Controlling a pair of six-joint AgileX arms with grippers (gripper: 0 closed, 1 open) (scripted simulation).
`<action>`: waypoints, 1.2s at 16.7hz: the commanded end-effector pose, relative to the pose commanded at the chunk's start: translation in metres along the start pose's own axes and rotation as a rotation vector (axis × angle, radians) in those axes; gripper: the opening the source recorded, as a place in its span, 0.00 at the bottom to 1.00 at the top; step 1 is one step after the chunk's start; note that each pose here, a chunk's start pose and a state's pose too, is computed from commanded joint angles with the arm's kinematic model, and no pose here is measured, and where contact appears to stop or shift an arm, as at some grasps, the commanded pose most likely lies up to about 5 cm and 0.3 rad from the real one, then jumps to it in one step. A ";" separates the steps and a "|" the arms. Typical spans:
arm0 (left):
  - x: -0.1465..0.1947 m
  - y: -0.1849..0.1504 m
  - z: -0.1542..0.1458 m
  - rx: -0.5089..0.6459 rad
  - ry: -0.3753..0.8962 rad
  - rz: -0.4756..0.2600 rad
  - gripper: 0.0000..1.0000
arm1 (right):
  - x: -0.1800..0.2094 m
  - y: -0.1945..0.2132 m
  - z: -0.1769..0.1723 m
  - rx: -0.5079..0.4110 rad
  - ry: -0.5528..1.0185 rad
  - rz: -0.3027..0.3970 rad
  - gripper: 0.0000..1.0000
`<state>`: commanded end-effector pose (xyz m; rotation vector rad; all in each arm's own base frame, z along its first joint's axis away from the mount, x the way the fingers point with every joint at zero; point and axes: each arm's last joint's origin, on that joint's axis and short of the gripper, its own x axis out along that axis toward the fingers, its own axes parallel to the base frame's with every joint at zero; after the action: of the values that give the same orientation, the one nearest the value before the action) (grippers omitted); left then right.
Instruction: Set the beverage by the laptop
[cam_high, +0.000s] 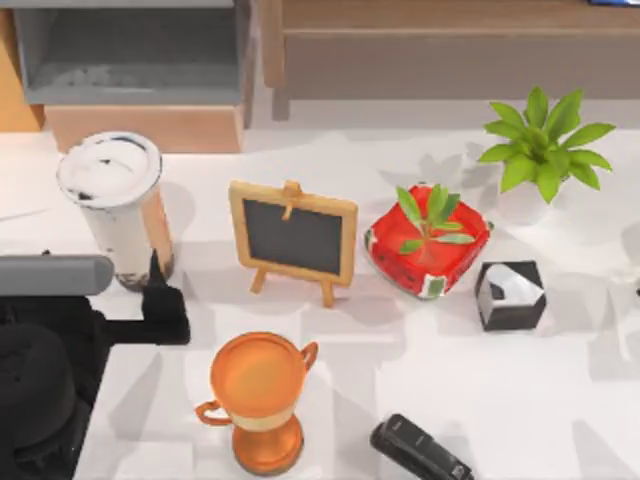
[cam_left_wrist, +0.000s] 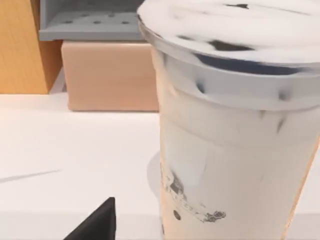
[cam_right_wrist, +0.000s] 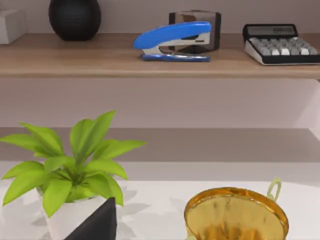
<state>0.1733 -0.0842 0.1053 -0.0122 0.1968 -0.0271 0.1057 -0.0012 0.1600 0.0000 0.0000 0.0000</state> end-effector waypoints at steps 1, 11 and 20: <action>0.000 -0.001 -0.001 0.001 0.001 0.000 1.00 | 0.000 0.000 0.000 0.000 0.000 0.000 1.00; 0.026 -0.004 0.001 0.000 0.000 -0.001 1.00 | 0.000 0.000 0.000 0.000 0.000 0.000 1.00; 0.080 -0.002 -0.002 0.001 0.002 0.000 1.00 | 0.000 0.000 0.000 0.000 0.000 0.000 1.00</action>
<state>0.2516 -0.0882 0.0876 -0.0108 0.1987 -0.0274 0.1057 -0.0012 0.1600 0.0000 0.0000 0.0000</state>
